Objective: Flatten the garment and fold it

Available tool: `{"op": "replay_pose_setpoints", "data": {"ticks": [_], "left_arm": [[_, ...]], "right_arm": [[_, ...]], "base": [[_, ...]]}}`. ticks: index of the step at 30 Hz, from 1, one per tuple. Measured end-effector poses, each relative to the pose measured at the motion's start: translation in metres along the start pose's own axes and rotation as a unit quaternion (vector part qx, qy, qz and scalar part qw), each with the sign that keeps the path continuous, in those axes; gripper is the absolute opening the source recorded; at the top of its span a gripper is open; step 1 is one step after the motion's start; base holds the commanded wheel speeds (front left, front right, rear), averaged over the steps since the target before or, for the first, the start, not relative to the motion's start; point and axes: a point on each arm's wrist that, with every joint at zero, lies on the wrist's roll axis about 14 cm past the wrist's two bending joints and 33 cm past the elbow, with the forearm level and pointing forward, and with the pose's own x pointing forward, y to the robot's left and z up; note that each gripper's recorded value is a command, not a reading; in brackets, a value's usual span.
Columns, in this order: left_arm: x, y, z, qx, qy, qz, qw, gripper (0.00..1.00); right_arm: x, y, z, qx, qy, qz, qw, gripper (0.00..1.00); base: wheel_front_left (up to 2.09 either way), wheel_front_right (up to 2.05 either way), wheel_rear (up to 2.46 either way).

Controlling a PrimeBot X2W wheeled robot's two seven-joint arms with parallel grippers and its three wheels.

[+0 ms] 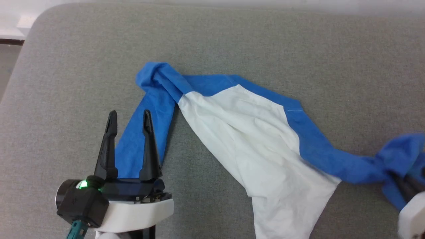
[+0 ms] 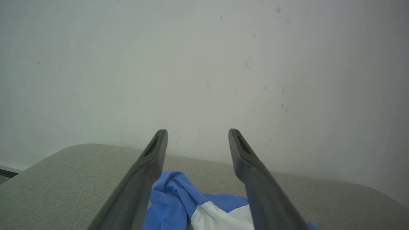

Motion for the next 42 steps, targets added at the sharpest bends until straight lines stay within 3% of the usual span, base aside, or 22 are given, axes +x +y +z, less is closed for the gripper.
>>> {"op": "replay_pose_setpoints", "data": {"ticks": [4, 11, 16, 19, 21, 22, 23, 28, 33, 37, 42], "left_arm": [[-0.003, 0.001, 0.003, -0.002, -0.002, 0.001, 1.000, 1.00], [-0.001, -0.005, -0.014, -0.015, 0.020, 0.001, 1.000, 1.00], [0.001, -0.005, -0.024, -0.015, 0.033, 0.004, 0.999, 1.00], [0.001, -0.001, -0.027, -0.011, 0.037, 0.014, 0.999, 1.00], [0.000, 0.002, -0.030, -0.007, 0.042, 0.020, 0.999, 1.00], [-0.001, 0.004, -0.031, -0.005, 0.045, 0.023, 0.999, 1.00], [-0.001, 0.005, -0.032, -0.005, 0.047, 0.026, 0.999, 1.00], [-0.002, 0.004, -0.037, -0.007, 0.055, 0.026, 0.998, 1.00], [0.000, 0.001, -0.031, -0.009, 0.043, 0.021, 0.999, 1.00], [-0.001, 0.001, -0.022, -0.010, 0.032, 0.020, 0.999, 1.00], [-0.007, 0.003, -0.010, -0.010, 0.020, 0.023, 0.999, 1.00]], "right_arm": [[-0.004, -0.028, 0.072, -0.030, -0.086, -0.023, 0.996, 0.00], [0.001, -0.091, 0.183, -0.150, -0.153, -0.085, 0.973, 0.00], [0.035, -0.136, 0.177, -0.163, -0.062, -0.128, 0.976, 0.00], [0.050, -0.159, 0.169, -0.199, -0.024, -0.157, 0.967, 0.00], [0.063, -0.167, 0.157, -0.196, -0.005, -0.161, 0.967, 0.02], [0.071, -0.165, 0.148, -0.188, 0.003, -0.155, 0.970, 0.25], [0.079, -0.161, 0.139, -0.179, 0.010, -0.147, 0.973, 1.00], [0.100, -0.140, 0.119, -0.145, 0.008, -0.116, 0.982, 1.00], [0.091, -0.106, 0.166, -0.117, -0.078, -0.073, 0.987, 1.00], [0.067, -0.050, 0.206, -0.095, -0.150, 0.004, 0.984, 1.00], [0.036, 0.035, 0.211, -0.102, -0.168, 0.121, 0.973, 1.00]], "base": [[0.00, 0.00, 0.00], [0.00, 0.00, 0.00], [0.00, 0.00, 0.00], [0.00, 0.00, 0.00], [0.00, 0.00, 0.00], [0.00, 0.00, 0.00], [0.00, 0.00, 0.00], [0.00, 0.00, 0.00], [0.00, 0.00, 0.00], [0.00, 0.00, 0.00], [0.00, 0.00, 0.00]]}}
